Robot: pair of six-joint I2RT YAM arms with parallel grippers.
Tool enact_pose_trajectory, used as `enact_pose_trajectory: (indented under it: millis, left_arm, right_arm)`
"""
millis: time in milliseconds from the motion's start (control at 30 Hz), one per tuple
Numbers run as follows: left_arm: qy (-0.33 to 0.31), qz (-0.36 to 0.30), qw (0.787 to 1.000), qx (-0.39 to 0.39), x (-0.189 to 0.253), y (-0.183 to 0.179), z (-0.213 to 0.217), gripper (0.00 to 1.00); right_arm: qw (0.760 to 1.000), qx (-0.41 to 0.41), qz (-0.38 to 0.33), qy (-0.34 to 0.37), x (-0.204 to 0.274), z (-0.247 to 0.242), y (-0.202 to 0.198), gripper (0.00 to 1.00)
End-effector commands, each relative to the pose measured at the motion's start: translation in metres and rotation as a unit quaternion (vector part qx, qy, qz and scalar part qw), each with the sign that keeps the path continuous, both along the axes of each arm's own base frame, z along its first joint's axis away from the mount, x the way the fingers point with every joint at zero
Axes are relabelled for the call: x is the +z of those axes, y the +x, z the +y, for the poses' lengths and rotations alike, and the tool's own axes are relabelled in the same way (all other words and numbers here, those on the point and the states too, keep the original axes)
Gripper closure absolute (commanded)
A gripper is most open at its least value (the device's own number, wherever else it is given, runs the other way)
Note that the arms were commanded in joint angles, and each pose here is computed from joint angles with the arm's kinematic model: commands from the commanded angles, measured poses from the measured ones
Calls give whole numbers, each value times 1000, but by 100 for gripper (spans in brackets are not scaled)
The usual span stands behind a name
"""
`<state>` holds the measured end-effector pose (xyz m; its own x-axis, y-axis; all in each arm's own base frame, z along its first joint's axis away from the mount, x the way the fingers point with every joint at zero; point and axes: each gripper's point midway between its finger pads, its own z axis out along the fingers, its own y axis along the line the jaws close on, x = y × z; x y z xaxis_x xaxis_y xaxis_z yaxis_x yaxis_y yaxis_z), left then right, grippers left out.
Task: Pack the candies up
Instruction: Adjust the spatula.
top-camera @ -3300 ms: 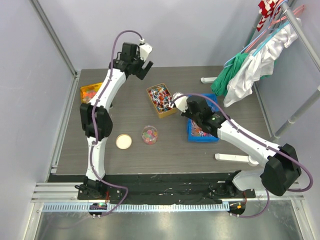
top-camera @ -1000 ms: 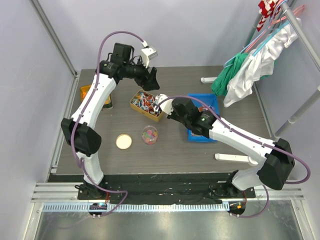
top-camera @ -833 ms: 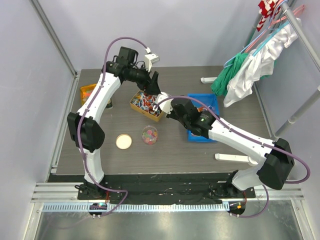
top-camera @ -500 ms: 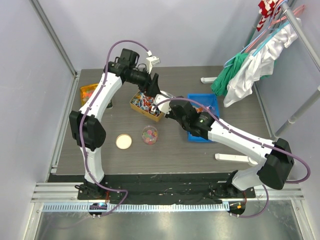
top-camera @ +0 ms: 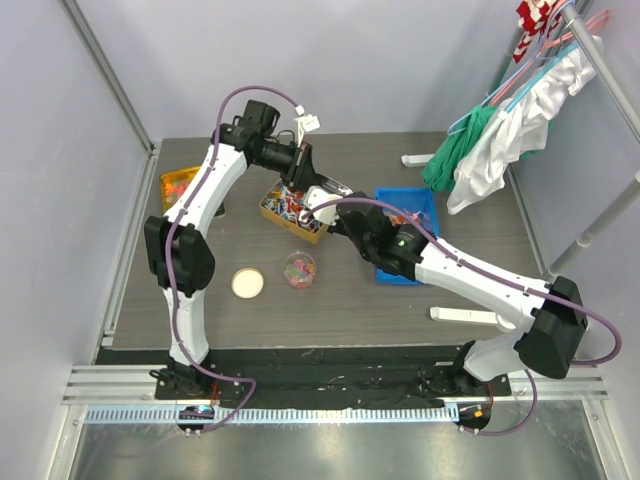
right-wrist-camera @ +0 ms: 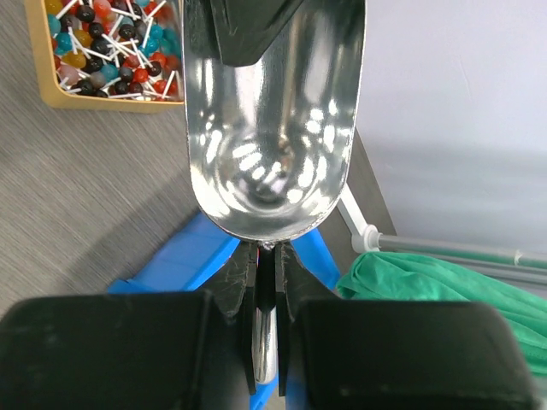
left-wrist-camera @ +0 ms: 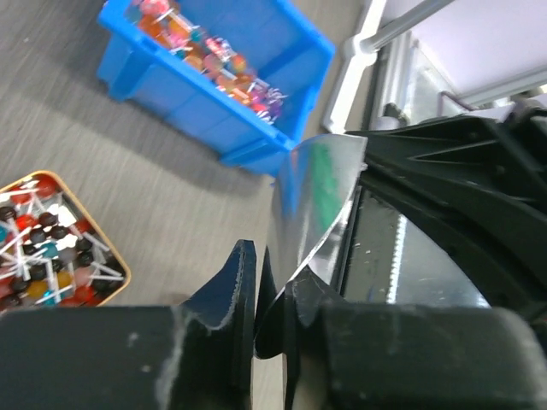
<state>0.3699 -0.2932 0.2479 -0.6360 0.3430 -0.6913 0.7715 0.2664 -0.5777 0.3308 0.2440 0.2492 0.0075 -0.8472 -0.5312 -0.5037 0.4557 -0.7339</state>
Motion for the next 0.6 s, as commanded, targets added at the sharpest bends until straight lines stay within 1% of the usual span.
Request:
enact_pose_trajectory:
  millis: [0, 33, 133, 200, 300, 333, 367, 400, 467, 567]
  left_arm:
    - [-13, -12, 1000, -1, 13, 3, -2, 98]
    - [-15, -10, 1000, -1, 14, 3, -3, 100]
    - [-25, -8, 1000, -7, 17, 1, -5, 100]
    - [-28, -7, 1000, -9, 19, -1, -6, 100]
    - [-38, 0, 999, -17, 21, -3, -7, 100]
    - [-42, 7, 999, -20, 20, -5, -8, 100]
    - [-49, 12, 998, -27, 21, -8, -9, 100]
    - [-54, 17, 998, -30, 22, -9, -8, 100]
    - [-67, 30, 996, -44, 23, -15, -10, 100]
    - [-77, 37, 995, -61, 24, -23, -9, 100]
  right_arm:
    - [998, 0, -51, 41, 34, 11, 6, 99]
    - [998, 1, -52, 40, 34, 11, 6, 99]
    - [998, 7, -49, 41, 32, 12, 4, 99]
    - [998, 16, -48, 44, 34, 14, 2, 95]
    - [997, 31, -45, 57, 38, 17, -2, 87]
    - [997, 36, -44, 60, 40, 18, -3, 83]
    - [996, 38, -44, 66, 44, 19, -4, 71]
    - [996, 46, -39, 66, 44, 21, -6, 66]
    - [995, 56, -35, 73, 48, 22, -9, 56]
    - [995, 68, -22, 74, 47, 22, -13, 48]
